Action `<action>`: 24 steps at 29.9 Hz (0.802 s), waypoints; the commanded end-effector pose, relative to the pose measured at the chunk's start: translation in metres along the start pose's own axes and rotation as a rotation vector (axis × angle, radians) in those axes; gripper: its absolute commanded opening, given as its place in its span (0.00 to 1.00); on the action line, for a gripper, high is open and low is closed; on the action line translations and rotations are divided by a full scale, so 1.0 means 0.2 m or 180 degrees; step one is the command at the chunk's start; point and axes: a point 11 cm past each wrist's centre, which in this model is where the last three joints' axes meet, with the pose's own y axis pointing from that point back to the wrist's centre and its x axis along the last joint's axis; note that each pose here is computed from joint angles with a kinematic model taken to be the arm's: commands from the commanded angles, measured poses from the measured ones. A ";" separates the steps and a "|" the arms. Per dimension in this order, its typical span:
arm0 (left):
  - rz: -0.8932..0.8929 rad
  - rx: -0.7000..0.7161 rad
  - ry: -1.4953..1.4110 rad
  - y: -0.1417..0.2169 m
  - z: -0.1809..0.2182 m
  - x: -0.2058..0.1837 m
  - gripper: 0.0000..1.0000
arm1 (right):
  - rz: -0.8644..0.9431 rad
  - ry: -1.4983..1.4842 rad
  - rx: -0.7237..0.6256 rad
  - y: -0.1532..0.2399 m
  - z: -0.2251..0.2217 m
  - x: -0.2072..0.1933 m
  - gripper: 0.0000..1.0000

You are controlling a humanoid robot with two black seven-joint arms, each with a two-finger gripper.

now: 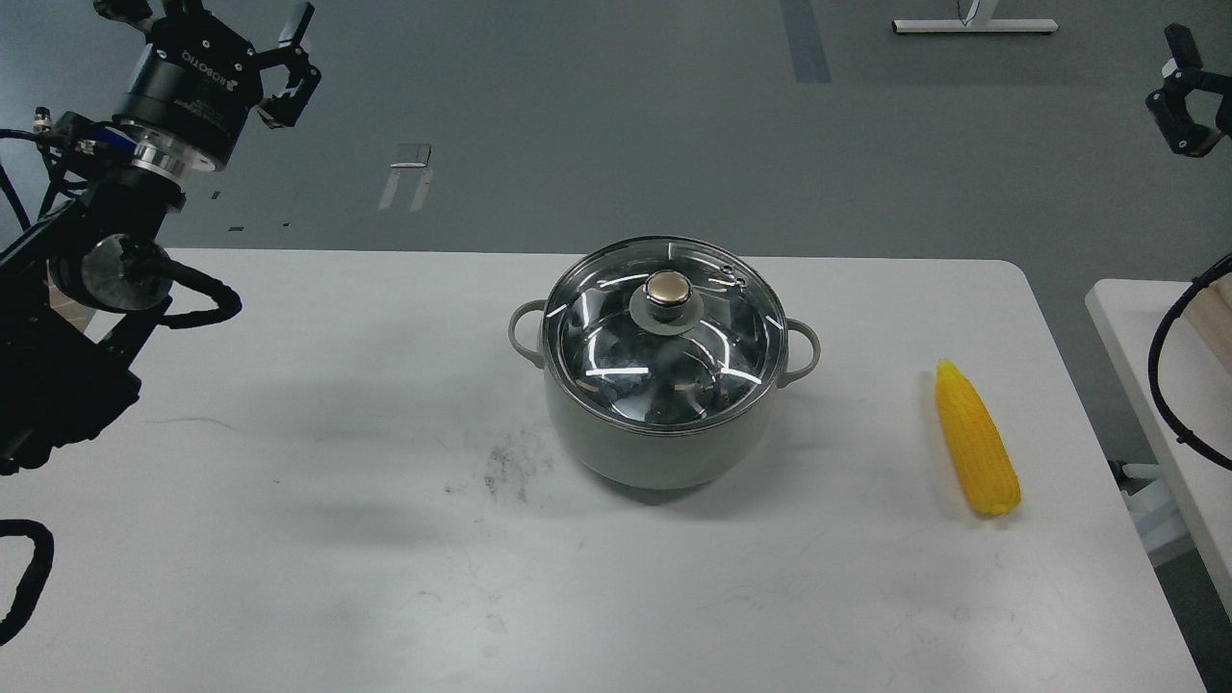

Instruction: Open pot and put corn in

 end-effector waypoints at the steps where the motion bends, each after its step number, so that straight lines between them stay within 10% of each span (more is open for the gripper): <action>1: 0.0007 0.0008 -0.0008 0.00 0.00 0.00 0.98 | -0.0014 0.0000 0.0009 0.00 0.00 -0.01 1.00; 24: -0.0446 0.0277 -0.0930 -0.03 0.07 -0.10 0.97 | 0.0035 -0.0013 0.0013 0.02 0.00 0.02 1.00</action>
